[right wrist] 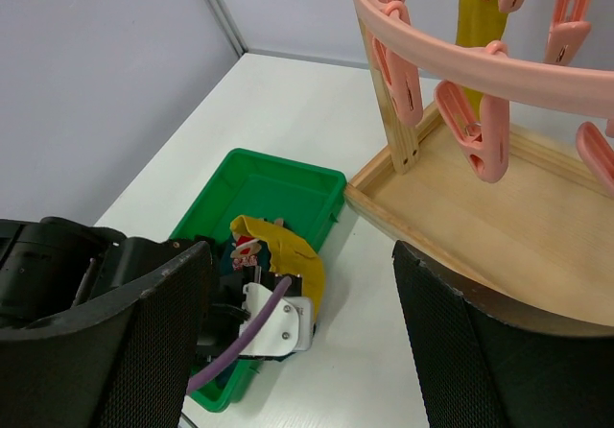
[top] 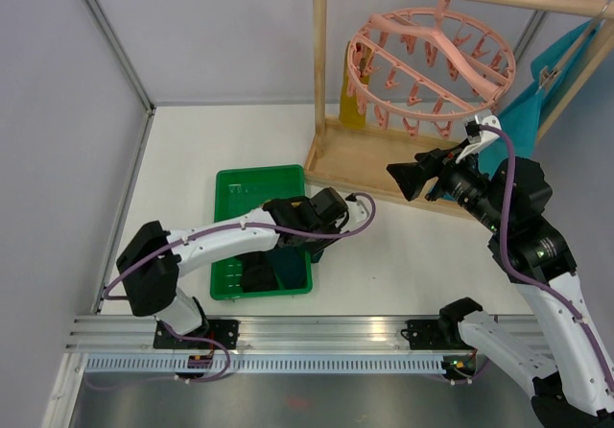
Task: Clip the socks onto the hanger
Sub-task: Pick up the sock from the bin.
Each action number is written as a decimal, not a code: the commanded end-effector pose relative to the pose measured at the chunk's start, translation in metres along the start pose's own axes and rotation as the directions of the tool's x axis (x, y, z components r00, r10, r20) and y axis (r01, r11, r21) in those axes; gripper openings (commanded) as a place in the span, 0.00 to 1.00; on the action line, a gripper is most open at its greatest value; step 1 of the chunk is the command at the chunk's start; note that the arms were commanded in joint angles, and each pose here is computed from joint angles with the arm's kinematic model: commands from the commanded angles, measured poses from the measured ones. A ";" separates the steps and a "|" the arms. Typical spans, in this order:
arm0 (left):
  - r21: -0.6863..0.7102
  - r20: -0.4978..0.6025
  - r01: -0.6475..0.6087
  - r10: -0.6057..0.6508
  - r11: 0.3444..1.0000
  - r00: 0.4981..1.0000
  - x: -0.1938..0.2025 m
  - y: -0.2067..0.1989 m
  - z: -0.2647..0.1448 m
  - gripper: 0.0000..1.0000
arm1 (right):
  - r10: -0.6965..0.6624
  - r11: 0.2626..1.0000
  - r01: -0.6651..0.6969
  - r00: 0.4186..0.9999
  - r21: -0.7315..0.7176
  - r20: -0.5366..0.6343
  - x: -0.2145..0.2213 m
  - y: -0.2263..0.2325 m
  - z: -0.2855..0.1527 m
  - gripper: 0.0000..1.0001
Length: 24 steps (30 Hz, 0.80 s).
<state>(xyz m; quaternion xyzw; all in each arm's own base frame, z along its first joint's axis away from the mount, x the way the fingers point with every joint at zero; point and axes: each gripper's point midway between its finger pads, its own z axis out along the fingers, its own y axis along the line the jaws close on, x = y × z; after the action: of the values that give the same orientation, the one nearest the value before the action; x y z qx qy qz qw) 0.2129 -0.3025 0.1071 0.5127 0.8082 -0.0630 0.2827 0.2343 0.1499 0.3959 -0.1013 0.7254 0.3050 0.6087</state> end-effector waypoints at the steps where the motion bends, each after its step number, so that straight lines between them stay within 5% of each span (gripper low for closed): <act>1: -0.069 -0.022 -0.049 0.048 0.996 0.999 -0.006 0.009 0.005 0.43 | -0.015 1.000 0.015 0.999 -0.004 0.028 -0.007 0.002 -0.003 0.83; 24: -0.202 -0.163 -0.151 0.119 0.968 0.980 0.013 0.021 0.019 0.46 | -0.017 1.000 0.017 1.000 0.009 0.024 -0.001 -0.002 -0.004 0.83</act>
<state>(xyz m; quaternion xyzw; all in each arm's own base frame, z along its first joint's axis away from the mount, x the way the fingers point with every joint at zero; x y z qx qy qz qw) 0.2252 -0.2879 0.0773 0.5291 0.8040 0.0578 0.2651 0.2335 0.1483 0.3915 -0.0992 0.7275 0.3020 0.6080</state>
